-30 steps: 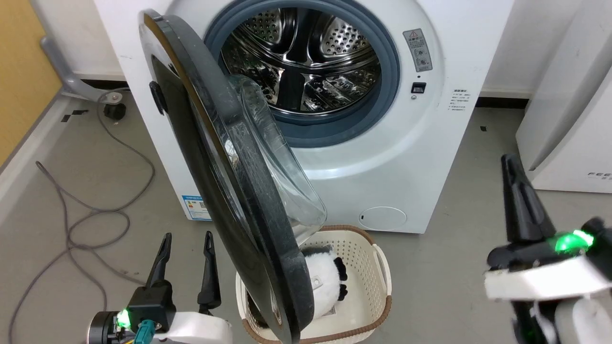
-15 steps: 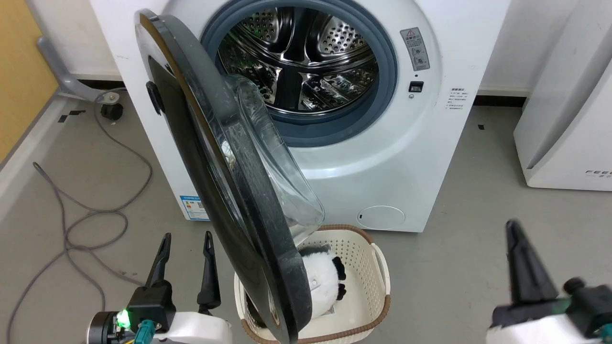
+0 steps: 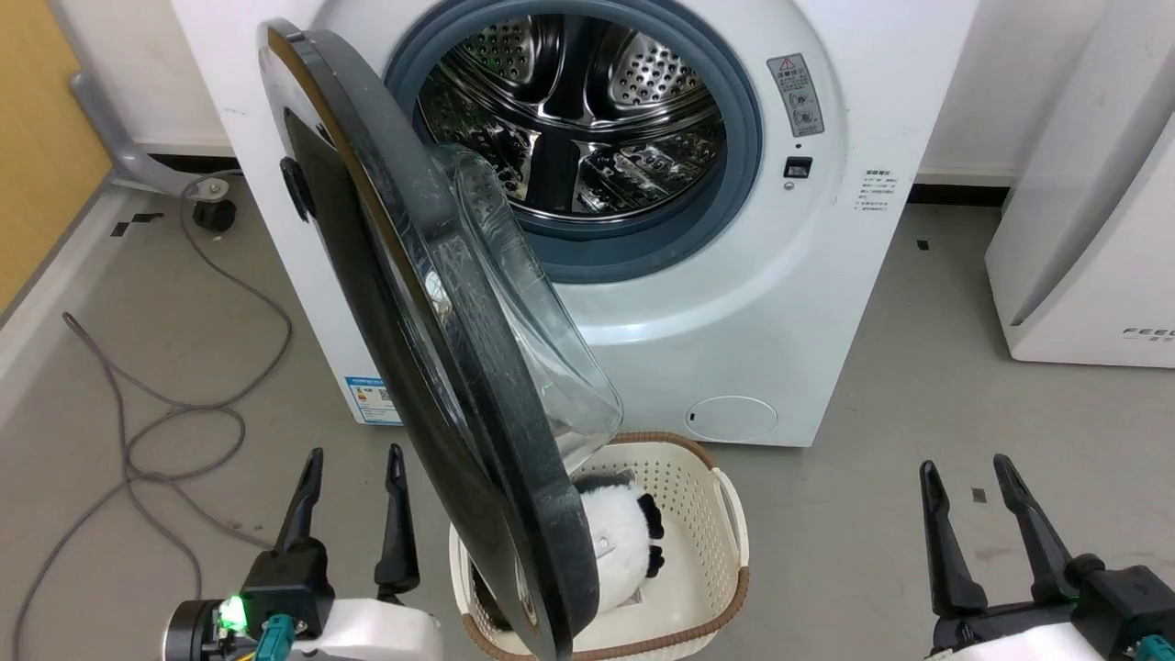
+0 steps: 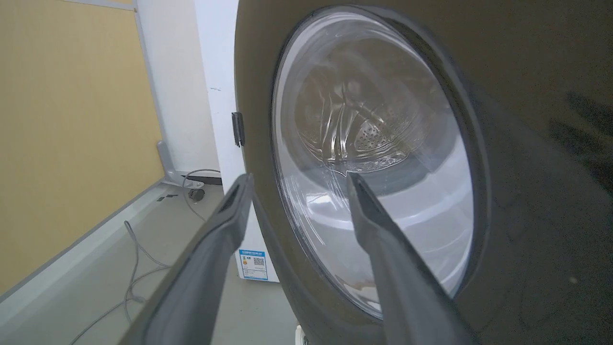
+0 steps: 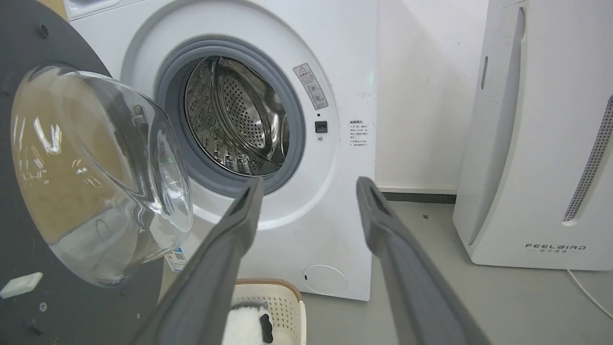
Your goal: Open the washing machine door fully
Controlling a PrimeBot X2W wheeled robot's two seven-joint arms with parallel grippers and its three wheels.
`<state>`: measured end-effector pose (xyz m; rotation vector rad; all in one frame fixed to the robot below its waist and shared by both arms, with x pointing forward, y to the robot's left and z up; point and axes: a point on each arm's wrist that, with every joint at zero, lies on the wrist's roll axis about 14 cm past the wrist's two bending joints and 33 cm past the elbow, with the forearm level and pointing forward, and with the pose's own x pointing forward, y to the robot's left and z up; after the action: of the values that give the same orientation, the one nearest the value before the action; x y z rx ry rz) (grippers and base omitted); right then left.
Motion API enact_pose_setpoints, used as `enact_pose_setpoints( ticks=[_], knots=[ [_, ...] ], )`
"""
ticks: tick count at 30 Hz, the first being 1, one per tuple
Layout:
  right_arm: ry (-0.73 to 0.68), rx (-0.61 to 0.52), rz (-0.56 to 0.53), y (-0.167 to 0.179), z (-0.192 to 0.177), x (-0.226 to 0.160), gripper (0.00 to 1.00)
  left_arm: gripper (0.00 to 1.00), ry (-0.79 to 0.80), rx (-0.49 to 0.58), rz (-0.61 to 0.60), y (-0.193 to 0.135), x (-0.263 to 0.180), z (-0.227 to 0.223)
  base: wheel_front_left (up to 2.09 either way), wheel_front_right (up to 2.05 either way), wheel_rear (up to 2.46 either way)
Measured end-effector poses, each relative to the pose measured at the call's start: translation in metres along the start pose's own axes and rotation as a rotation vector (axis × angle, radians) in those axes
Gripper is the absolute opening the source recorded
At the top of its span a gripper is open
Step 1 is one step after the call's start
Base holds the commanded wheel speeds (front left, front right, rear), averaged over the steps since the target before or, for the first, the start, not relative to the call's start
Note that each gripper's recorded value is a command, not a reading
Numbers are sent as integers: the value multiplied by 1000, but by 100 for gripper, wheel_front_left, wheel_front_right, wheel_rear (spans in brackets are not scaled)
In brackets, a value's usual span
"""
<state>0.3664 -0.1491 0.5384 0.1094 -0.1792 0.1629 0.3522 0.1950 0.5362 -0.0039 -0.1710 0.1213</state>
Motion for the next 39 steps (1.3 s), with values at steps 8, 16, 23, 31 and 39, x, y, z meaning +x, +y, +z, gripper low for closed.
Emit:
enact_pose_setpoints(
  ticks=[8,16,23,31,39],
  knots=[
    [-3,-1,1,0,1,1,100,0,-51,14,40,14,3,16,0,0,0],
    [-8,-2,2,0,3,1,100,0,-285,20,58,23,20,91,0,0,0],
    [-13,-5,0,0,4,0,100,0,-539,-21,-29,0,18,171,0,0,0],
    [-19,-6,3,1,7,-1,100,0,-732,-80,-229,-54,-5,230,0,0,0],
    [-22,-6,5,2,8,-3,100,0,-791,-103,-417,-105,-32,245,0,0,0]
  ],
)
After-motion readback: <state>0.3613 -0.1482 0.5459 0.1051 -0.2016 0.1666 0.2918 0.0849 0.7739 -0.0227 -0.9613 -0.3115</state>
